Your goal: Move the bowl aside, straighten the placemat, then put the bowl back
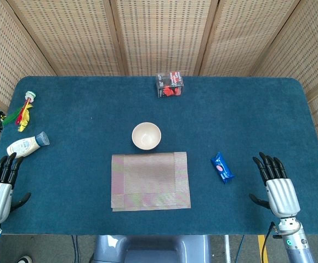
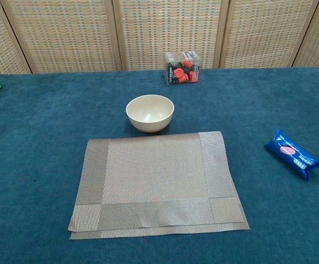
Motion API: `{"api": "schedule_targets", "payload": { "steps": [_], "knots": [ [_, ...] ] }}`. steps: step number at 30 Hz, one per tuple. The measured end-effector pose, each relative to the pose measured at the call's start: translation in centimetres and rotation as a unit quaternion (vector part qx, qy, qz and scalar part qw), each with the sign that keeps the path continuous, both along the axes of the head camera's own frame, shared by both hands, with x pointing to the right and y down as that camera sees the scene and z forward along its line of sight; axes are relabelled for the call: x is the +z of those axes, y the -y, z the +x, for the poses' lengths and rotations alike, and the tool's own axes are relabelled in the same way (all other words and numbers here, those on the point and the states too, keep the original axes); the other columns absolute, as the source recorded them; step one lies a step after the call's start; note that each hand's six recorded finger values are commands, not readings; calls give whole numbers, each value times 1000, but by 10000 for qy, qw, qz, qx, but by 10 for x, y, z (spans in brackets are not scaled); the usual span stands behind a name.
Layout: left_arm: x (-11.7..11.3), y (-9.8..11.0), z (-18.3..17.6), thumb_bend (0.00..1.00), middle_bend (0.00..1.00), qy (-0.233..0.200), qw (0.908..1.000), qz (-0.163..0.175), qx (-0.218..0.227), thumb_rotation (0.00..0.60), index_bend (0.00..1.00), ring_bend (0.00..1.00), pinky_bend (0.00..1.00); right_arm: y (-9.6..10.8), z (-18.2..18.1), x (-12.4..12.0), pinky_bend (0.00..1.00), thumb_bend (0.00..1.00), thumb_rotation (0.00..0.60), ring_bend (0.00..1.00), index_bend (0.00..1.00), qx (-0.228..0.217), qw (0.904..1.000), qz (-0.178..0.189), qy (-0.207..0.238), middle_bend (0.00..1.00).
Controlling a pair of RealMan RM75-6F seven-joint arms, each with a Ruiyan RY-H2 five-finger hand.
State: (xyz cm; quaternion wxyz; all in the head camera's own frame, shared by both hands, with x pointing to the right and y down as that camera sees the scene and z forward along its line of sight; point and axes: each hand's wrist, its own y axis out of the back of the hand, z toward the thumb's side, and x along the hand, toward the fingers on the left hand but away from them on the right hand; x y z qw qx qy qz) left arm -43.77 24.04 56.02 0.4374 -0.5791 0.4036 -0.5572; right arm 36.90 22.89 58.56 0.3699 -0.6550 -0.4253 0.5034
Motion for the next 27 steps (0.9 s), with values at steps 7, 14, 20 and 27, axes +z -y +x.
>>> {"api": "schedule_targets", "payload": {
  "steps": [7, 14, 20, 27],
  "knots": [
    [1, -1, 2, 136, 0, 12, 10000, -17, 27, 600, 0, 0, 0, -1, 1, -4, 0, 168, 600, 0, 0, 9, 10000, 42, 33, 0],
    [2, -1, 4, 135, 0, 1, 10000, -43, 64, 600, 0, 0, 0, 0, 0, -5, 0, 168, 600, 0, 0, 3, 10000, 50, 67, 0],
    [4, -1, 5, 135, 0, 18, 9999, -69, 76, 600, 0, 0, 0, 0, 0, -3, 0, 169, 600, 0, 0, -8, 10000, 16, 63, 0],
    [4, -1, 6, 135, 0, 22, 9999, -58, 92, 600, 0, 0, 0, 0, 1, -5, 0, 169, 600, 0, 0, 1, 10000, 19, 80, 0]
  ]
}}
